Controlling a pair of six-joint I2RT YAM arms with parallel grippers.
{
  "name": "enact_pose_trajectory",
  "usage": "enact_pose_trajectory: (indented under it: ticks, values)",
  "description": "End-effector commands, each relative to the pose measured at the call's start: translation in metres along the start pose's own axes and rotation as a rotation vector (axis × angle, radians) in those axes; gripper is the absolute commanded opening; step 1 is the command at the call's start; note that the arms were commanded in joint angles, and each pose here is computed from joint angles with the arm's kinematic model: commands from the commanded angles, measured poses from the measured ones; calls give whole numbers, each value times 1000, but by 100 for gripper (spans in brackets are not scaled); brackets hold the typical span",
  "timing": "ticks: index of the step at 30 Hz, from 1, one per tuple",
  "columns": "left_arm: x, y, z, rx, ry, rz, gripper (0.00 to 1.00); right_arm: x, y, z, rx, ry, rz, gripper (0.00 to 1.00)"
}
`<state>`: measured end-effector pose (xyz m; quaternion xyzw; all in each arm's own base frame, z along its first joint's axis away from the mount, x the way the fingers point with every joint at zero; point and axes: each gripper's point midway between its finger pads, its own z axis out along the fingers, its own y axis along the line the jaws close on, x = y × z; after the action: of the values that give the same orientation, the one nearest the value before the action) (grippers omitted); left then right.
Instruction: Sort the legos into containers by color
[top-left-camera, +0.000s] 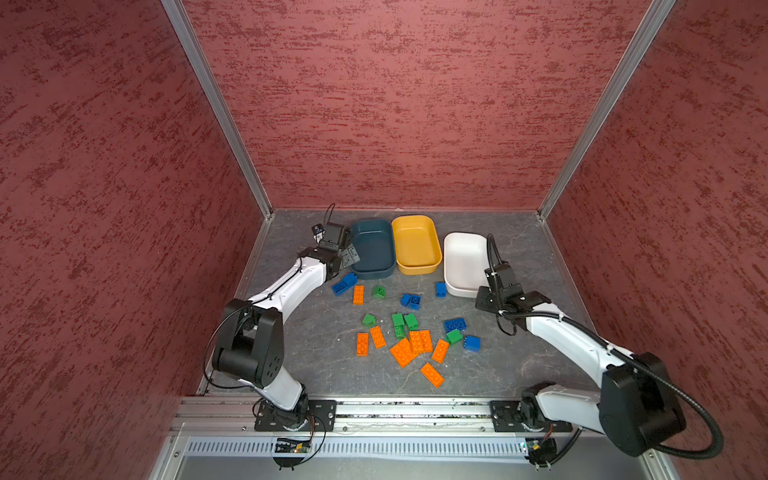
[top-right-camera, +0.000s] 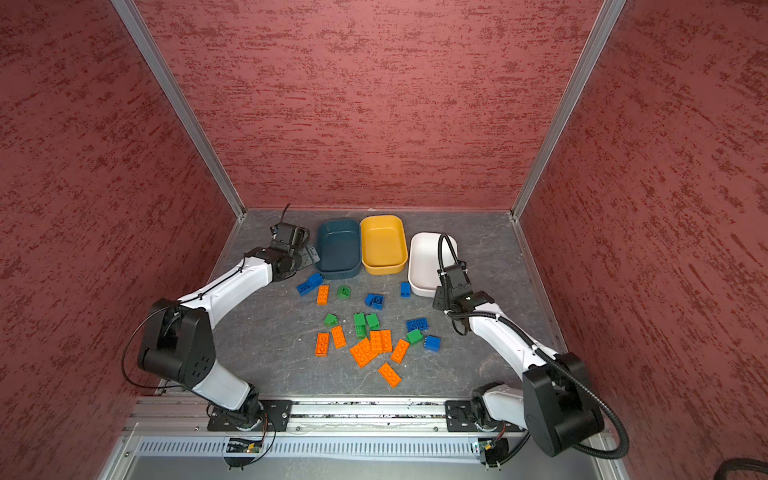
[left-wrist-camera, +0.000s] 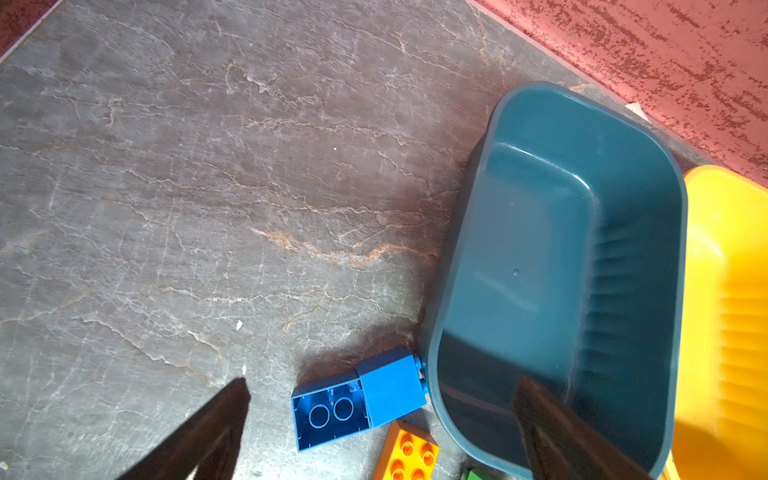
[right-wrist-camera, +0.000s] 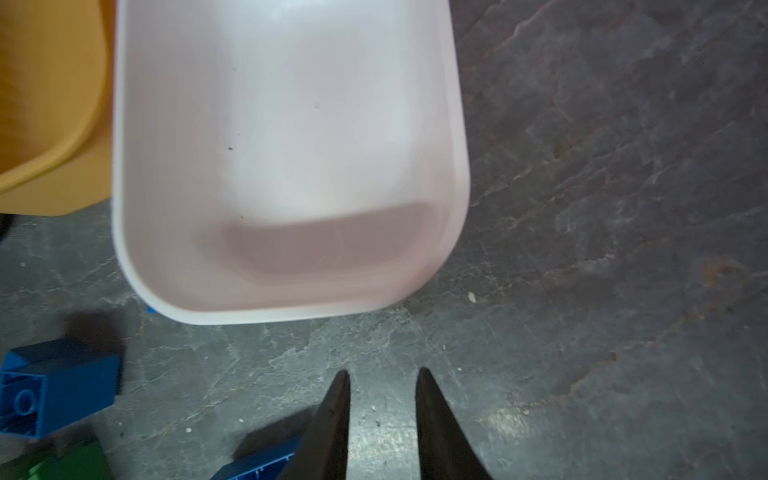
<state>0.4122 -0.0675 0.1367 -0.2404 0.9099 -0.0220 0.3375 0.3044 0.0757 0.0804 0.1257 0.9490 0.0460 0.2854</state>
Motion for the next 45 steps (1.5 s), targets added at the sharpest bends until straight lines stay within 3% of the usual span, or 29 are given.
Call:
enact_pose_trajectory:
  ticks: [1, 18, 21, 25, 31, 39, 45]
  values:
    - [-11, -6, -12, 24, -39, -17, 99, -6, 1, 12, 4, -14, -14, 28]
    - [-9, 4, -14, -9, -45, -15, 99, -80, 16, 68, 87, -123, -92, 27]
    - [-7, 6, -15, -9, -46, -16, 99, -87, 27, 69, 51, -125, -101, 27]
    - [-7, 8, -17, -17, -51, -15, 99, -70, 59, 55, -120, -85, -139, 32]
    - [-11, 7, -20, -6, -69, -25, 99, -27, 101, 41, -352, 0, -208, 54]
    - [-8, 7, -18, -13, -62, -25, 99, -15, 122, 63, -303, 49, -307, 60]
    - [0, 9, -18, -20, -46, -25, 99, -7, 126, 76, -247, 73, -337, 58]
